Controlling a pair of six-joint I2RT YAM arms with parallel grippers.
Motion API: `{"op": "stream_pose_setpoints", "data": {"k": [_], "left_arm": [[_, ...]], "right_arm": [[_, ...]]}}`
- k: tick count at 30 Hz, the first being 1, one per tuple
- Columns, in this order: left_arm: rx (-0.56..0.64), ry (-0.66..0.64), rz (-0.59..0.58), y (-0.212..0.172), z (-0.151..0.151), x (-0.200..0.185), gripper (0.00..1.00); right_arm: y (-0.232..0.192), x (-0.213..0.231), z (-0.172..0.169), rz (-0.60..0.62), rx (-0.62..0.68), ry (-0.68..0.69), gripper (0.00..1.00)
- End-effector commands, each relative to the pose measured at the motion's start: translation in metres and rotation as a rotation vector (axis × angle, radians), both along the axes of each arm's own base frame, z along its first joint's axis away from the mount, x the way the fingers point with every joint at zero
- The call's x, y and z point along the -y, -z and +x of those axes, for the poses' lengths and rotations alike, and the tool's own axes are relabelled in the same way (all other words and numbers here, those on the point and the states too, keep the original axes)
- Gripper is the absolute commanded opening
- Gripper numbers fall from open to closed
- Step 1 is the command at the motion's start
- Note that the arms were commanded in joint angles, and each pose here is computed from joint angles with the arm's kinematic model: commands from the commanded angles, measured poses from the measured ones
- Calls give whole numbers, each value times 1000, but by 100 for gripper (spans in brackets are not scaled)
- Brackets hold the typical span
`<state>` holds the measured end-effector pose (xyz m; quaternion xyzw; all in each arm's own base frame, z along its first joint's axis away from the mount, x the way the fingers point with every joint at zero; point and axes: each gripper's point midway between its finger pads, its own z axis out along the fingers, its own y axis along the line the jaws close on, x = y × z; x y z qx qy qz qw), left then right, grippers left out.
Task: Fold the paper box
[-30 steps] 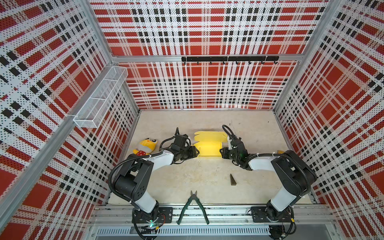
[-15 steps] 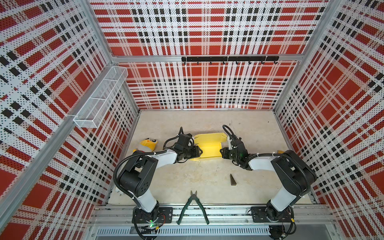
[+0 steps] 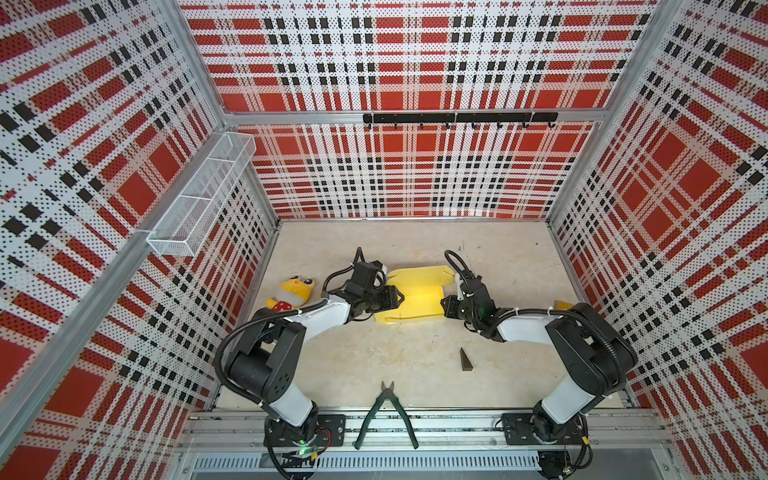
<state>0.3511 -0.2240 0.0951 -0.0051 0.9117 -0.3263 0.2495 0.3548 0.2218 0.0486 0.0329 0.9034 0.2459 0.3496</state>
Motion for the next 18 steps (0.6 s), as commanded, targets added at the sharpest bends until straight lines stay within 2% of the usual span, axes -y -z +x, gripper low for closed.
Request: {"op": "stream_pose_setpoints", "data": {"k": [1, 5, 11, 18], "left_arm": [[18, 21, -35, -27, -1, -6, 50], [28, 97, -42, -37, -14, -2, 50], [18, 124, -50, -32, -18, 7, 51], [20, 128, -54, -26, -14, 13, 51]], "right_arm": [[-5, 7, 4, 8, 7, 68, 18], [-4, 12, 9, 25, -16, 138, 13], [-8, 13, 15, 57, -13, 192, 10], [-11, 6, 17, 53, -11, 172, 11]]}}
